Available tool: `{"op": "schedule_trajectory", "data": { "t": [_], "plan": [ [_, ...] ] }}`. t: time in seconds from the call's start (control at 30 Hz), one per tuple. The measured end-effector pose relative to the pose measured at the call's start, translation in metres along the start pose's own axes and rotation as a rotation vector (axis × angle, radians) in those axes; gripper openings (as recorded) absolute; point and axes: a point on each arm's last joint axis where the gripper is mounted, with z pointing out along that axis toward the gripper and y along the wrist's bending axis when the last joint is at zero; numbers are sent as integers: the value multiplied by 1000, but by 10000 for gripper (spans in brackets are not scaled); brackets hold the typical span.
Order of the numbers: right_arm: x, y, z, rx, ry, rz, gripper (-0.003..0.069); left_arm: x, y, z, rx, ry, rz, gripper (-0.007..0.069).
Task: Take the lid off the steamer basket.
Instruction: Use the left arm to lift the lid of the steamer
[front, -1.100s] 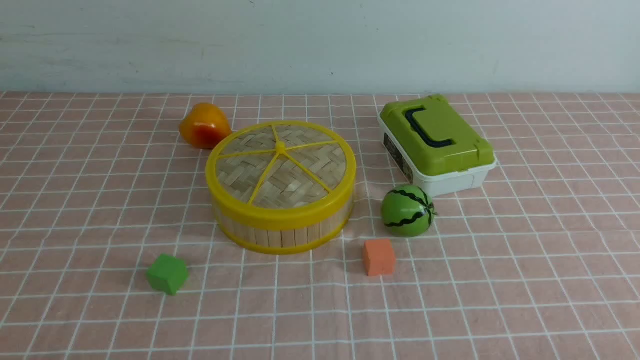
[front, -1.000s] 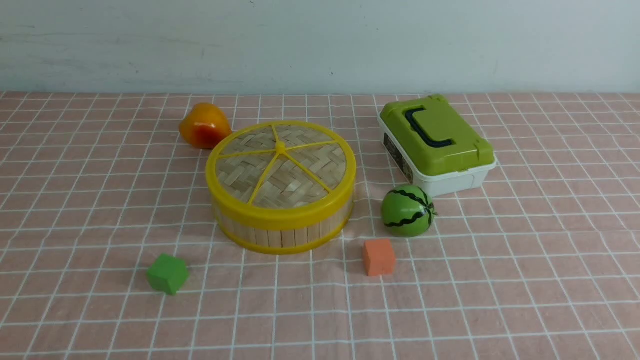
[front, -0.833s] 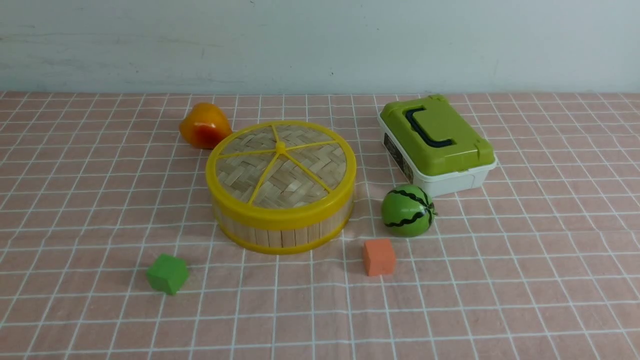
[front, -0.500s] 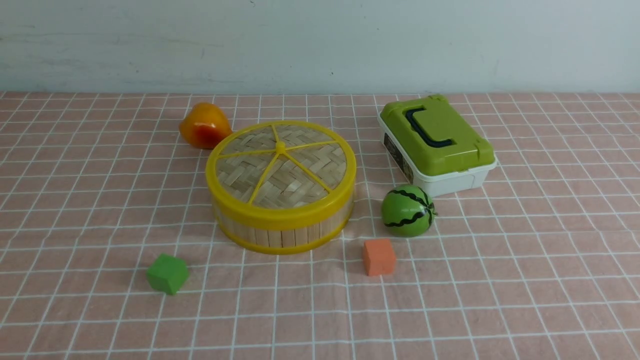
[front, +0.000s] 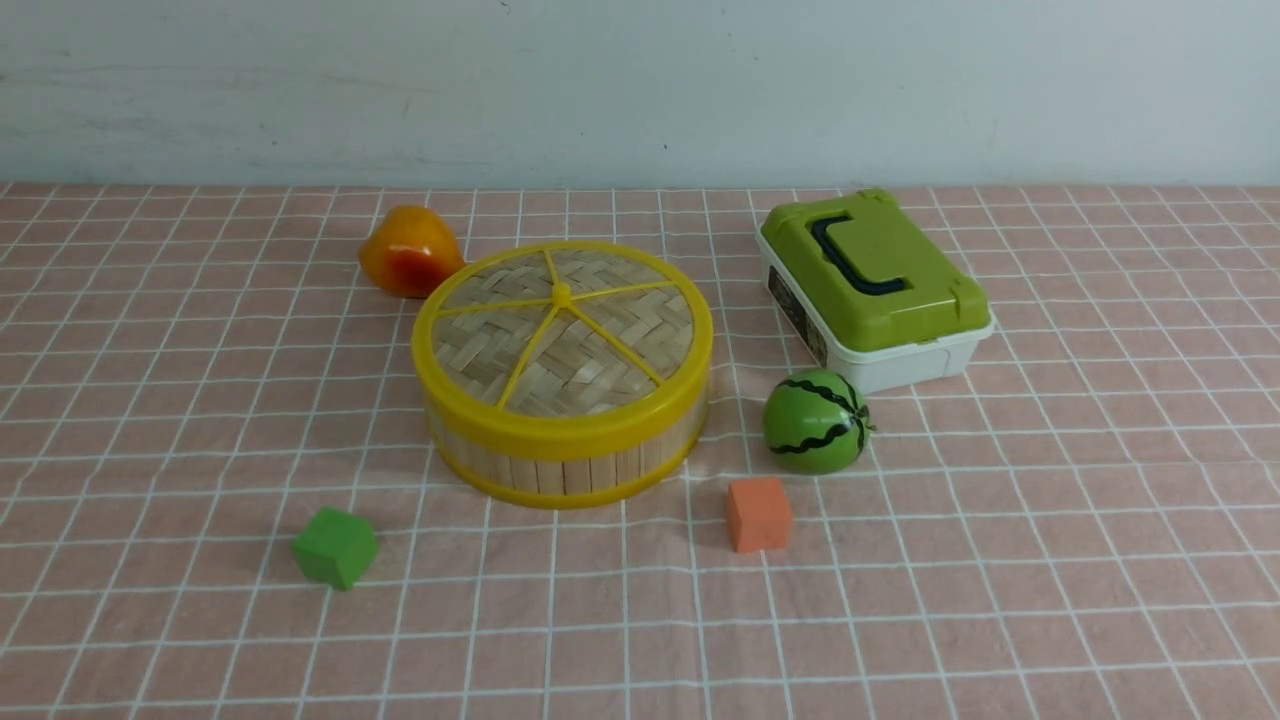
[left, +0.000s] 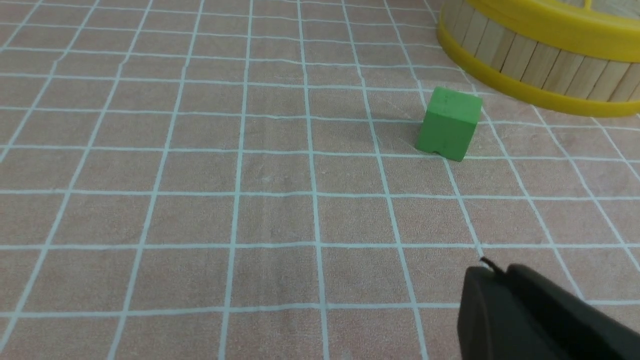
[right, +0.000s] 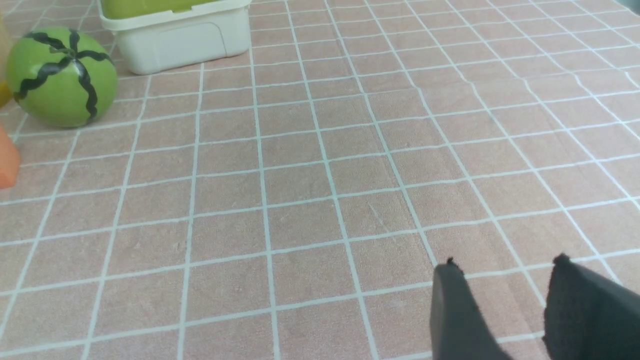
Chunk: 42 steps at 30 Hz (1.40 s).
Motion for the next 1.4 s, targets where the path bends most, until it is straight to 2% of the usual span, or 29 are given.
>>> {"op": "schedule_trajectory", "data": {
  "t": [0.23, 0.43, 0.53, 0.63, 0.67, 0.8, 0.83, 0.93, 1.0, 1.07, 1.13, 1.23, 1.4],
  "plan": [
    [0, 0, 0, 0, 0, 0, 241, -1, -1, 0, 14, -8, -31, 37],
    [0, 0, 0, 0, 0, 0, 241, -9, -6, -1, 69, -95, -149, 40],
    [0, 0, 0, 0, 0, 0, 241, -21, -6, -3, 95, -229, -197, 46],
    [0, 0, 0, 0, 0, 0, 241, -39, -6, -9, 115, -441, -215, 51],
    [0, 0, 0, 0, 0, 0, 241, -39, -6, -9, 115, -441, -215, 51],
    [0, 0, 0, 0, 0, 0, 241, -60, -4, -23, 140, -717, -242, 57],
    [0, 0, 0, 0, 0, 0, 241, -61, -4, -24, 141, -729, -242, 57],
    [0, 0, 0, 0, 0, 0, 241, -73, -2, -37, 224, -912, -385, 57],
    [0, 0, 0, 0, 0, 0, 241, -81, -5, -42, 275, -935, -436, 57],
    [0, 0, 0, 0, 0, 0, 241, -101, -12, -50, 314, -892, -415, 53],
    [0, 0, 0, 0, 0, 0, 241, -128, -20, -57, 304, -804, -363, 33],
    [0, 0, 0, 0, 0, 0, 241, -179, -27, -52, 190, -573, -304, -13],
    [0, 0, 0, 0, 0, 0, 241, -219, -28, -15, 46, -301, -281, -13]
  ]
}}
